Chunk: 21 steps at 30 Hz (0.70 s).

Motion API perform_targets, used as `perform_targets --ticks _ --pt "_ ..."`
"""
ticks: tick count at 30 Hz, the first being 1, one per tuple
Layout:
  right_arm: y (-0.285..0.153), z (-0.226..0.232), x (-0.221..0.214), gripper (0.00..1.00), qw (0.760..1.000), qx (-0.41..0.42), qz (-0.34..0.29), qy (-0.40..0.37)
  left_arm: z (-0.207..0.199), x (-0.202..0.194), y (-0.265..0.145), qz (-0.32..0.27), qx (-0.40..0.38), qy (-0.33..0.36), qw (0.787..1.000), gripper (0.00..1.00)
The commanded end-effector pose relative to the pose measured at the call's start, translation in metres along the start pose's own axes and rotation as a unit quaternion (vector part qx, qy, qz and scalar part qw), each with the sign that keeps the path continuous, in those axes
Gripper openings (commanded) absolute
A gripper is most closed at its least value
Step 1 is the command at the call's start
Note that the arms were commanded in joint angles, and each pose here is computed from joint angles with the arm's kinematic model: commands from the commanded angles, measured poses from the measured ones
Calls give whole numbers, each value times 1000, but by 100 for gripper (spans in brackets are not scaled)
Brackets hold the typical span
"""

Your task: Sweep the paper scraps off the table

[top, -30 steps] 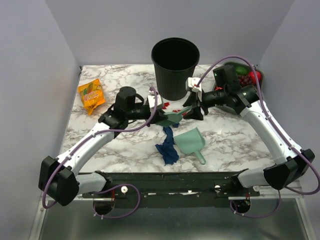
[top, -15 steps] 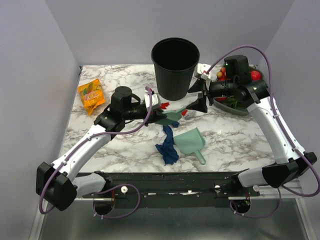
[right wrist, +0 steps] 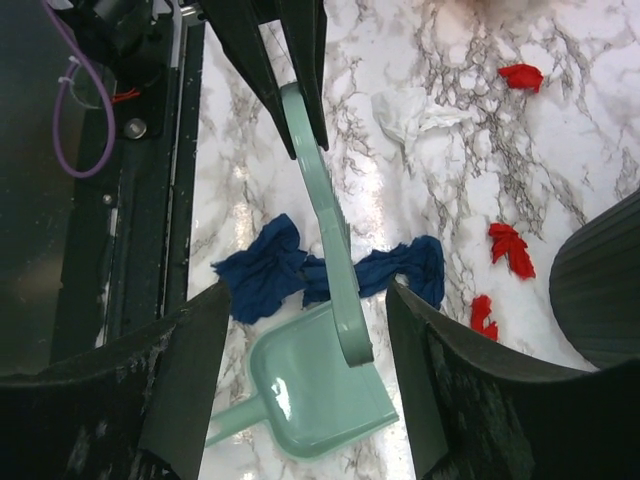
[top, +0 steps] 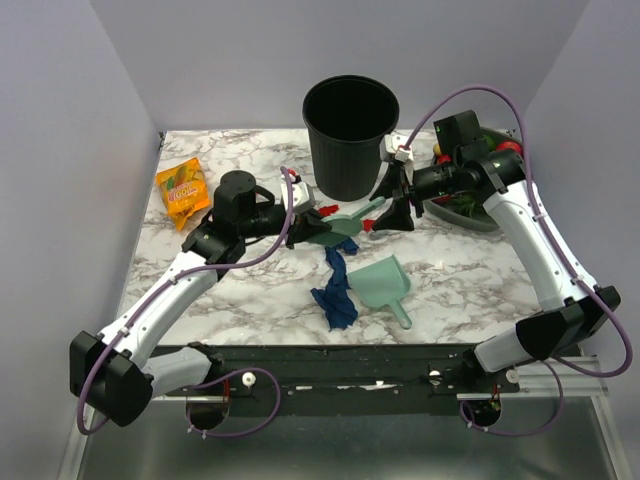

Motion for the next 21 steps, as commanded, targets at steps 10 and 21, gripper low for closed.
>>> perform_targets --ticks 10,21 --pt "9 5 5 52 998 42 -22 46 7 25 6 -44 2 -7 999 0" --pt "17 5 6 45 996 49 -28 65 11 24 14 -52 -2 -30 998 0"
Point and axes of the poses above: each gripper's point midway between its finger pads, its own y axis out along the fingers, its own z axis along the line the jaws close on, x = y × z, the point moved 1 cm from there along -y, back along the fingers, and after that the axes turned 12 degrees about y, right-handed, at the moved point
